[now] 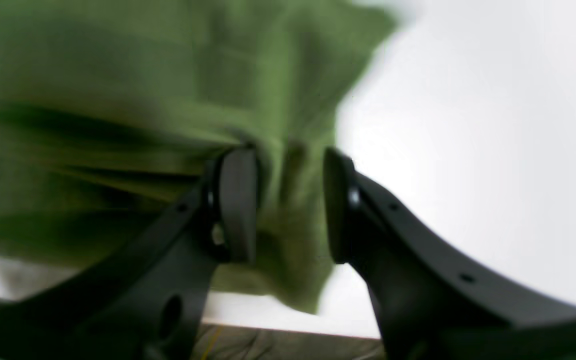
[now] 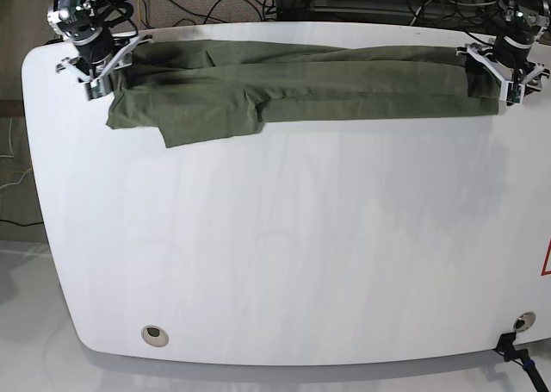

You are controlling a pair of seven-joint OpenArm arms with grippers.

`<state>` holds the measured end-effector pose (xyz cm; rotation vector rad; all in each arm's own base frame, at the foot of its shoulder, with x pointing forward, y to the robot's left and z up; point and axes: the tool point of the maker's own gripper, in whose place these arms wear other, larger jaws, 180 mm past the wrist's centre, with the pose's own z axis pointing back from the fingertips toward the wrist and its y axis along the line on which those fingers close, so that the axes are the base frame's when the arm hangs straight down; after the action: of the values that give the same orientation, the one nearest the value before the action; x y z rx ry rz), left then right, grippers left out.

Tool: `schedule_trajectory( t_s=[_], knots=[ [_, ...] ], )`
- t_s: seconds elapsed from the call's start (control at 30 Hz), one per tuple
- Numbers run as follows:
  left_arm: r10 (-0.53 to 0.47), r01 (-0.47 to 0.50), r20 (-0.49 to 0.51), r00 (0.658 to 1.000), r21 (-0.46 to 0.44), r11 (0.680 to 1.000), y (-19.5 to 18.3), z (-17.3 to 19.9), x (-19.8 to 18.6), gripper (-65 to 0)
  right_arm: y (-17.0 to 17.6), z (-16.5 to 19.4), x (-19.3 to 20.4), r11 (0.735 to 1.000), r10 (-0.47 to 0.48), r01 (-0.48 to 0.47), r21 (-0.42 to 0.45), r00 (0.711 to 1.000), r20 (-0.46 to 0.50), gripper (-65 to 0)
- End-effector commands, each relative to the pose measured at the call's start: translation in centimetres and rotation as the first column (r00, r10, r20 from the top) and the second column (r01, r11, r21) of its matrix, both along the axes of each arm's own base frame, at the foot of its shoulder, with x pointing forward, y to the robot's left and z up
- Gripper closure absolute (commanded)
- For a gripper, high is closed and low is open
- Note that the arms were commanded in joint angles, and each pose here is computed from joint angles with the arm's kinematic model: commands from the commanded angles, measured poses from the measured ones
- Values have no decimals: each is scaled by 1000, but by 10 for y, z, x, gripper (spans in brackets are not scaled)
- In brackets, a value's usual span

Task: Fold the T-shirt properly
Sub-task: 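Release the hem and press both grippers onto the folded shirt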

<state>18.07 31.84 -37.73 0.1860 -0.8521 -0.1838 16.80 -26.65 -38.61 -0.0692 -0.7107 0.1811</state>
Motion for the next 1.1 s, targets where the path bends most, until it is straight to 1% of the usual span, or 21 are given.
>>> schedule_trajectory(
  t_s=[0.0, 0.1, 0.2, 0.27, 0.37, 0.43, 0.5, 0.53, 0.57, 0.6, 0.67, 0.73, 0.77, 0.8, 0.9, 0.93, 0.97, 1.07],
  knots=[
    [0, -5, 109, 994, 46, 999, 10, 35, 19, -456, -11, 23, 10, 999, -3, 6, -43, 998, 67, -215],
    [-21, 11, 155, 988, 61, 998, 5, 52, 27, -456, -10, 31, 14, 998, 11, -7, -56, 996, 88, -216],
    [-26, 25, 203, 979, 9, 1000, -5, 62, 34, -456, -4, 30, 15, 998, 46, -42, -47, 995, 86, -216],
    [-41, 46, 203, 978, -19, 999, -15, 59, 36, -456, -1, 30, 13, 997, 61, -58, -44, 995, 81, -218],
    [-46, 52, 203, 978, -25, 998, -18, 58, 36, -456, 0, 29, 10, 997, 63, -60, -43, 995, 75, -220],
    [-46, 53, 202, 978, -29, 998, -18, 57, 36, -456, 10, 29, 8, 996, 86, -85, -25, 993, 79, -268],
    [-37, 52, 199, 979, -71, 996, -31, 49, 33, -456, 23, 32, 12, 992, 124, -124, -6, 988, 97, -342],
    [-55, 74, 193, 980, -90, 993, -41, 46, 32, -456, 28, 33, 14, 992, 125, -126, 3, 986, 108, -370],
    [-86, 108, 187, 978, -106, 988, -52, 42, 32, -456, 33, 35, 18, 993, 118, -121, 16, 985, 126, -380],
    [-111, 136, 184, 977, -128, 982, -64, 39, 32, -454, 37, 37, 23, 993, 107, -113, 29, 984, 145, -375],
    [-122, 152, 174, 977, -172, 973, -81, 31, 27, -454, 43, 38, 28, 994, 87, -97, 54, 982, 166, -346],
    [-139, 172, 170, 976, -201, 964, -95, 26, 26, -450, 46, 36, 29, 994, 77, -90, 69, 983, 169, -279],
    [-147, 182, 170, 974, -213, 960, -102, 25, 26, -419, 52, 36, 33, 992, 85, -100, 79, 981, 177, -234],
    [-156, 192, 169, 973, -221, 956, -107, 24, 27, -364, 57, 36, 35, 990, 95, -112, 86, 979, 178, -181],
    [-180, 216, 166, 970, -237, 947, -118, 21, 27, -141, 61, 31, 35, 988, 98, -116, 102, 981, 170, -18],
    [-185, 222, 164, 969, -244, 944, -122, 19, 27, -65, 61, 30, 37, 988, 97, -116, 106, 981, 171, 0],
    [-194, 231, 164, 967, -250, 940, -126, 19, 27, -1, 60, 28, 39, 987, 92, -113, 111, 981, 172, 0],
    [-216, 253, 161, 963, -267, 930, -137, 16, 27, 0, 58, 16, 38, 986, 77, -97, 133, 986, 146, 0]
  ],
)
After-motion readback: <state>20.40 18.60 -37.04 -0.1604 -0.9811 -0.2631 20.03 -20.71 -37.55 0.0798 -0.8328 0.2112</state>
